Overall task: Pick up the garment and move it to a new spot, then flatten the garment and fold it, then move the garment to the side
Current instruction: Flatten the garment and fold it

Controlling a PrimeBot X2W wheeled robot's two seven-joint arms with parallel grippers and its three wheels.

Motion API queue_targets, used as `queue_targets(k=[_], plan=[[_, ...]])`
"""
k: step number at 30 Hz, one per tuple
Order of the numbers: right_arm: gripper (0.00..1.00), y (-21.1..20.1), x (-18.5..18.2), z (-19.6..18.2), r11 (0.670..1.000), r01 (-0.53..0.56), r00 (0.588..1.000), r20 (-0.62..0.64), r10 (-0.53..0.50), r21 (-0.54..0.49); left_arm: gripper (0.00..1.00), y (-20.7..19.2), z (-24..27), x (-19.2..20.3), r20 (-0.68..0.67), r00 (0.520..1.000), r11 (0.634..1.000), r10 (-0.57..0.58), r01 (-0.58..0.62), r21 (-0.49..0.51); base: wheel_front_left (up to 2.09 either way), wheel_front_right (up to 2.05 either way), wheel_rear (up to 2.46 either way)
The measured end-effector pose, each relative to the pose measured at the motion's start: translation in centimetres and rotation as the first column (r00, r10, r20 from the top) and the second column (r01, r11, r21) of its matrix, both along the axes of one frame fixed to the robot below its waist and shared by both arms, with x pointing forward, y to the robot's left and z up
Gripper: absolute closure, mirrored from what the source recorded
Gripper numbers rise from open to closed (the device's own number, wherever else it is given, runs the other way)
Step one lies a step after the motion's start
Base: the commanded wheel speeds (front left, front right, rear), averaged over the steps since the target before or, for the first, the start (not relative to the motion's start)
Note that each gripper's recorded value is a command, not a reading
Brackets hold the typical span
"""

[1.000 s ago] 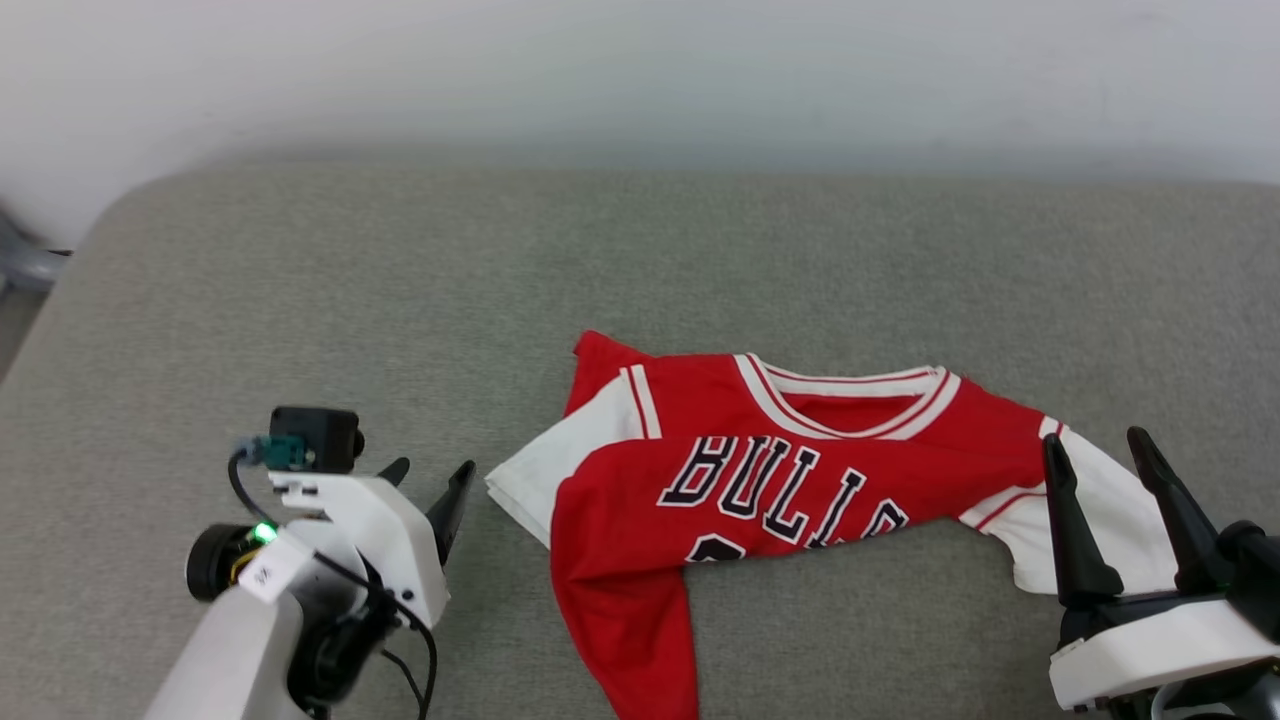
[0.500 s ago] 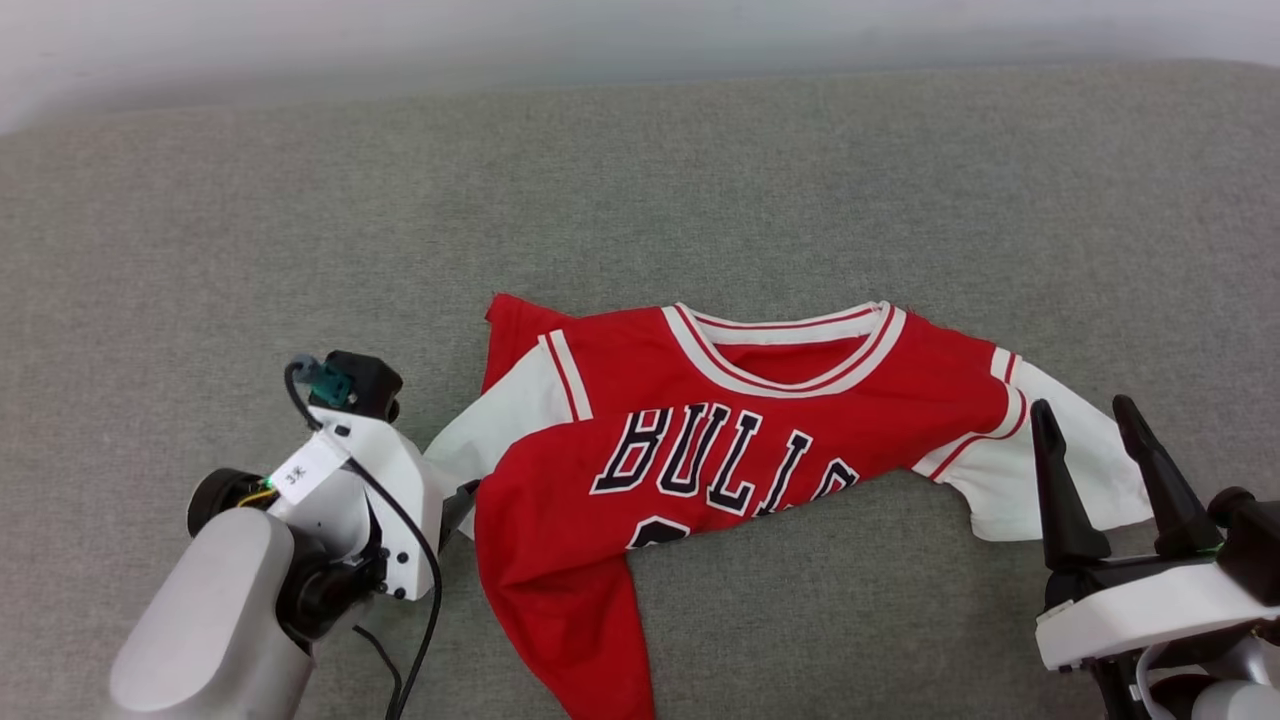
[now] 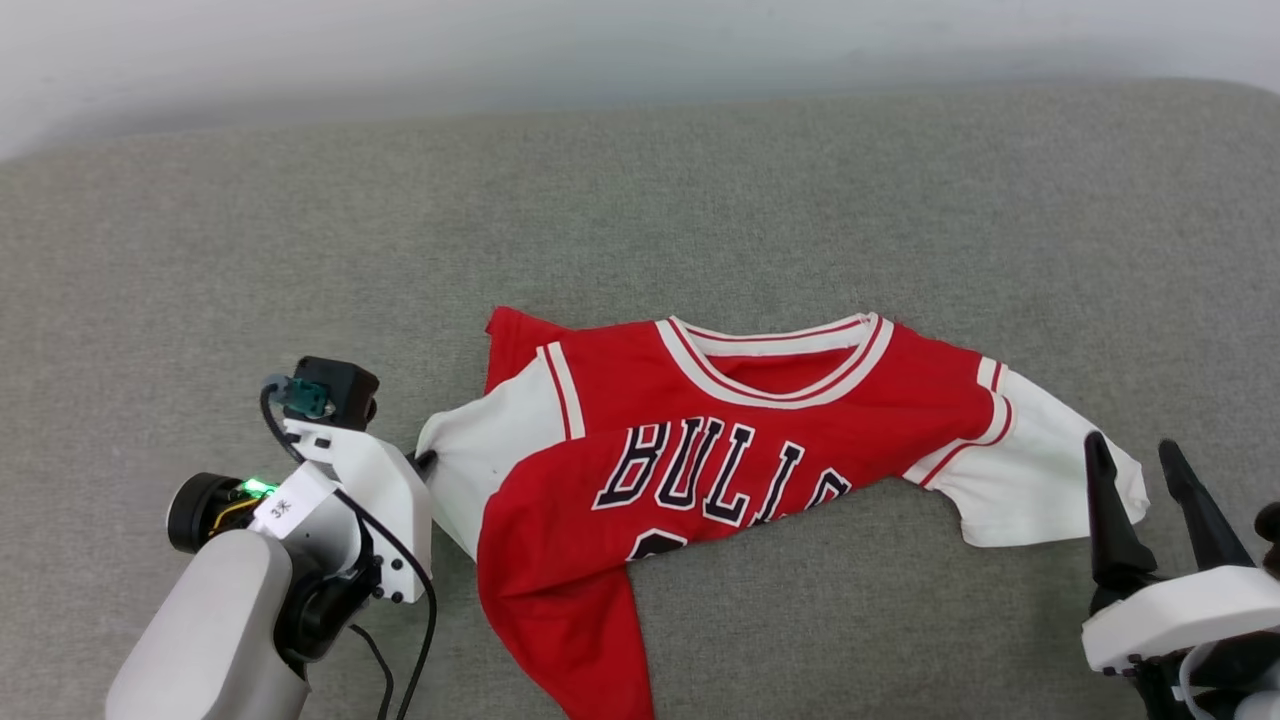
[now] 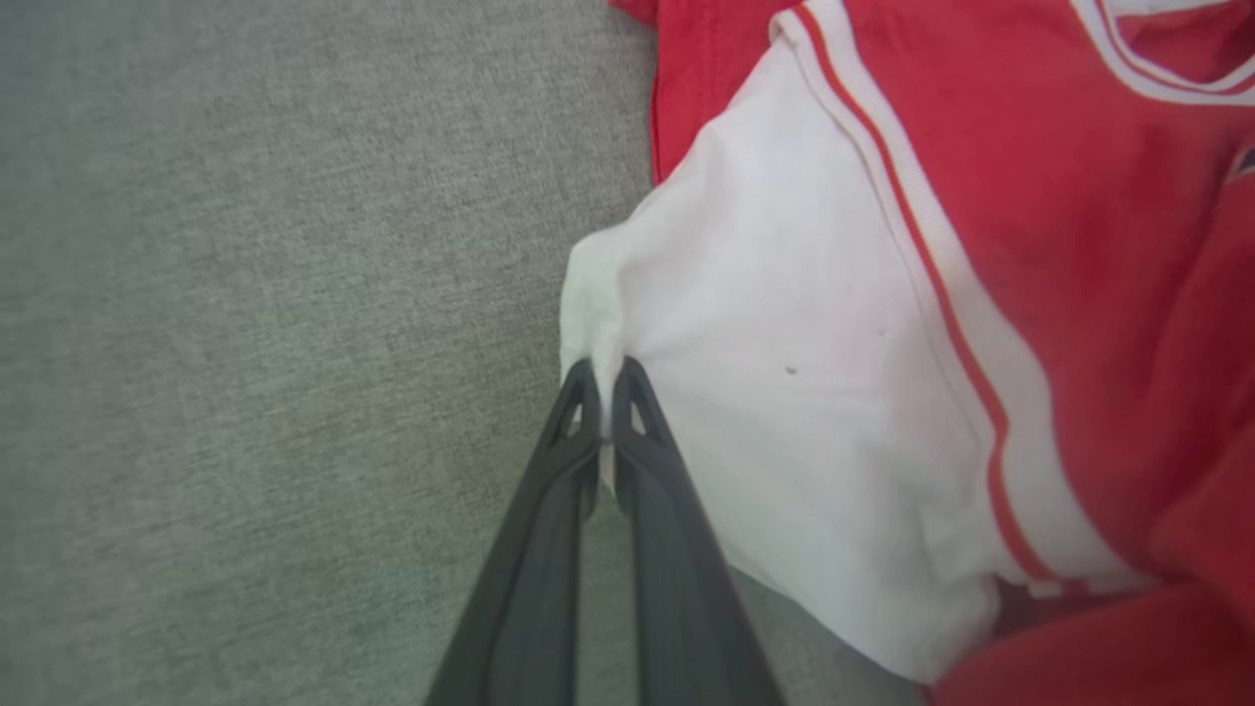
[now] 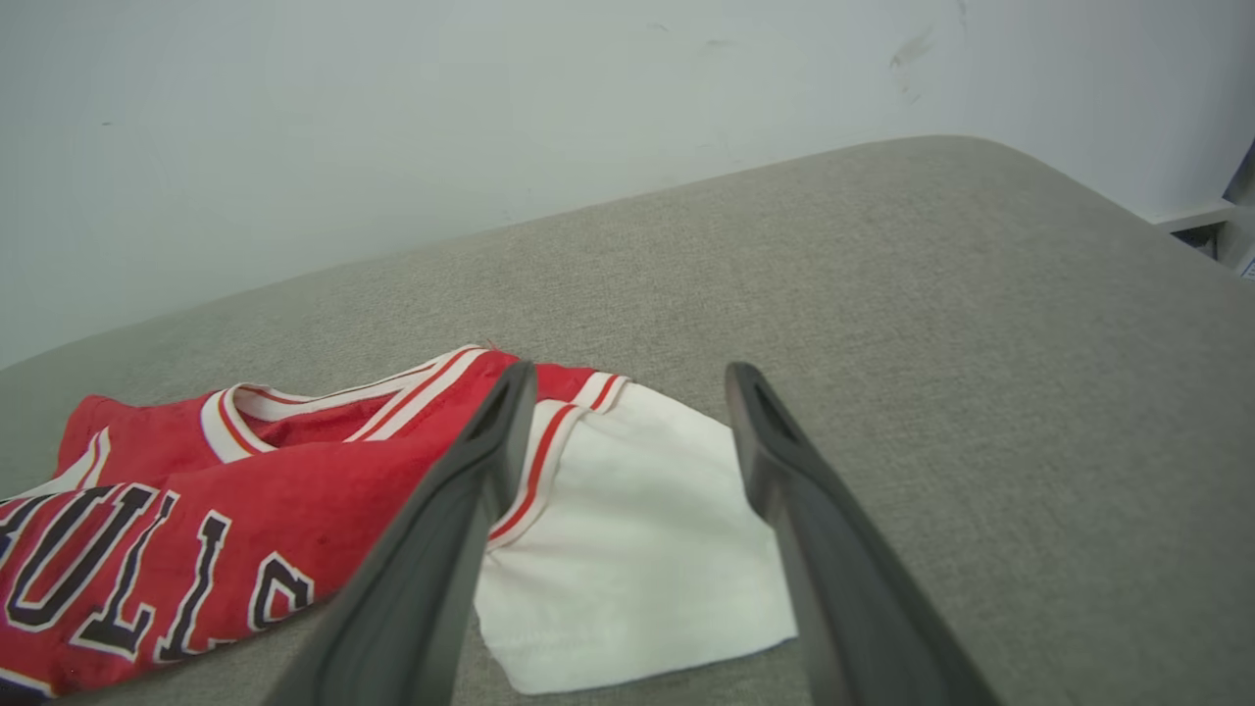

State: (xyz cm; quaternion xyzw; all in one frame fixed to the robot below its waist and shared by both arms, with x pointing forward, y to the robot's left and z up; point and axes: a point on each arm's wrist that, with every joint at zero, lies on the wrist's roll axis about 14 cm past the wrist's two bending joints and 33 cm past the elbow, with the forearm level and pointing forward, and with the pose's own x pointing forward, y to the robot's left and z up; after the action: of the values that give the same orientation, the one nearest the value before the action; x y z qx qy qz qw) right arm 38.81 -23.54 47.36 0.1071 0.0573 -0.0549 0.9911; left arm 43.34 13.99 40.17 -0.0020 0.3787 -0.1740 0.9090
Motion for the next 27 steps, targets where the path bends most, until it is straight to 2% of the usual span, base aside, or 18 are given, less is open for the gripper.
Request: queue_targets(k=[3, 4, 10, 16, 24, 25, 26, 27], plan=[[0.00, -1.1, -0.6, -1.4, 0.999, 0.032, 0.997, -0.077, -0.030, 0.027, 1.00, 0.5, 2.0, 0.4, 0.100, 0.994, 0.999, 0.041, -0.039, -0.021, 0.00, 0.00, 0.00], [0.00, -2.4, -1.5, -3.5, 0.997, 0.055, 0.979, -0.198, -0.043, 0.052, 1.00, 0.8, 3.8, 0.4, 0.180, 0.981, 0.997, 0.075, -0.068, -0.042, 0.00, 0.00, 0.00], [0.00, -4.5, -2.3, -6.9, 0.997, 0.046, 0.888, -0.461, -0.010, 0.067, 1.00, 0.7, 5.9, 0.5, 0.262, 0.960, 0.994, 0.100, -0.083, -0.074, 0.00, 0.00, 0.00], [0.00, -5.0, 0.2, -7.1, 0.998, -0.016, 0.825, -0.563, 0.049, 0.064, 1.00, 0.3, 6.3, 1.0, 0.279, 0.954, 0.992, 0.106, -0.081, -0.100, 0.00, 0.00, 0.00], [0.00, -2.1, 0.6, -11.3, 0.985, -0.140, 0.664, -0.729, 0.165, 0.096, 1.00, 0.5, 5.5, 1.4, 0.270, 0.956, 0.991, 0.115, -0.090, -0.104, 0.00, 0.00, 0.00], [0.51, -2.0, 0.5, -11.6, 0.985, -0.146, 0.648, -0.743, 0.169, 0.097, 1.00, 0.6, 5.4, 1.4, 0.267, 0.956, 0.990, 0.118, -0.094, -0.104, 0.00, 0.00, 0.00], [0.69, -2.0, 0.3, -11.9, 0.984, -0.145, 0.633, -0.754, 0.174, 0.106, 1.00, 0.7, 5.3, 1.3, 0.264, 0.957, 0.990, 0.121, -0.097, -0.104, 0.00, 0.00, 0.00], [1.00, -1.9, 0.3, -12.0, 0.983, -0.147, 0.628, -0.757, 0.180, 0.111, 1.00, 0.7, 5.2, 1.3, 0.262, 0.957, 0.990, 0.123, -0.100, -0.103, 0.00, 0.00, 0.00]])
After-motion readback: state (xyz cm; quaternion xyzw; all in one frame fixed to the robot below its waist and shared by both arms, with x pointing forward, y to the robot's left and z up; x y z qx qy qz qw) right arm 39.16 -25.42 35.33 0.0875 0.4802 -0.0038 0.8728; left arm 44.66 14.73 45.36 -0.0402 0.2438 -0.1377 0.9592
